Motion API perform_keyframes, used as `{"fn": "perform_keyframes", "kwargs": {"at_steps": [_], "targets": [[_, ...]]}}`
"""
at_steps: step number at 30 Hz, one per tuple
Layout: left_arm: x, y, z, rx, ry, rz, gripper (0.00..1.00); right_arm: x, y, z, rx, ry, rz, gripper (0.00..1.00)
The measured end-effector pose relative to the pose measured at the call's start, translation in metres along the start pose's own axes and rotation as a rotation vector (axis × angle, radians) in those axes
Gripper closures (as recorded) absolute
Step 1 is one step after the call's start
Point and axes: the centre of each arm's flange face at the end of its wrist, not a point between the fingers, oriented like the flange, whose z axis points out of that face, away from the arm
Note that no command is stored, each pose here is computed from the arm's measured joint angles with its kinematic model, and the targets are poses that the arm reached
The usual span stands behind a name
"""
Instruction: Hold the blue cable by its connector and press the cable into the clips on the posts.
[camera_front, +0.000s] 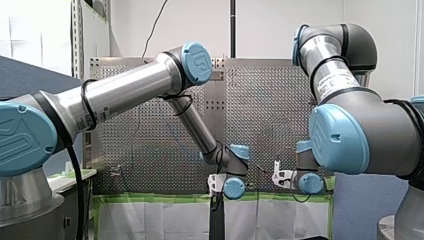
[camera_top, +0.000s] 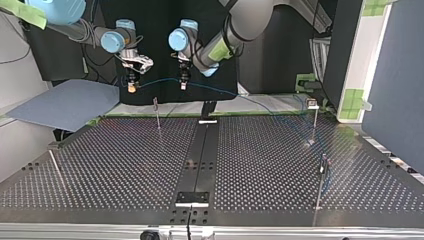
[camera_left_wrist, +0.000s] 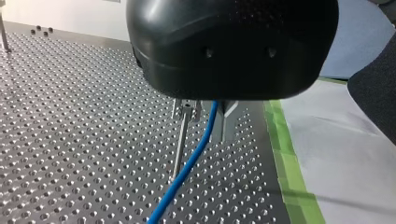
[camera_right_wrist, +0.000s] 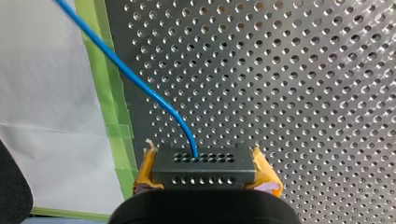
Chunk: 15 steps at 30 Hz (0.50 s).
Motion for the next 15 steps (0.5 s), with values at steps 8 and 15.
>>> {"fn": "perform_keyframes", "kwargs": {"at_steps": [8, 15], "targets": [[-0.010, 0.004, 0.018, 0.005, -0.010, -0.012, 1.00, 0.007, 0.002, 0.010, 0.021, 0.017, 0.011, 1.00], [-0.019, 0.012, 0.038, -0.001, -0.003, -0.012, 1.00, 0.015, 0.006, 0.022, 0.024, 0.036, 0.032, 1.00]]}}
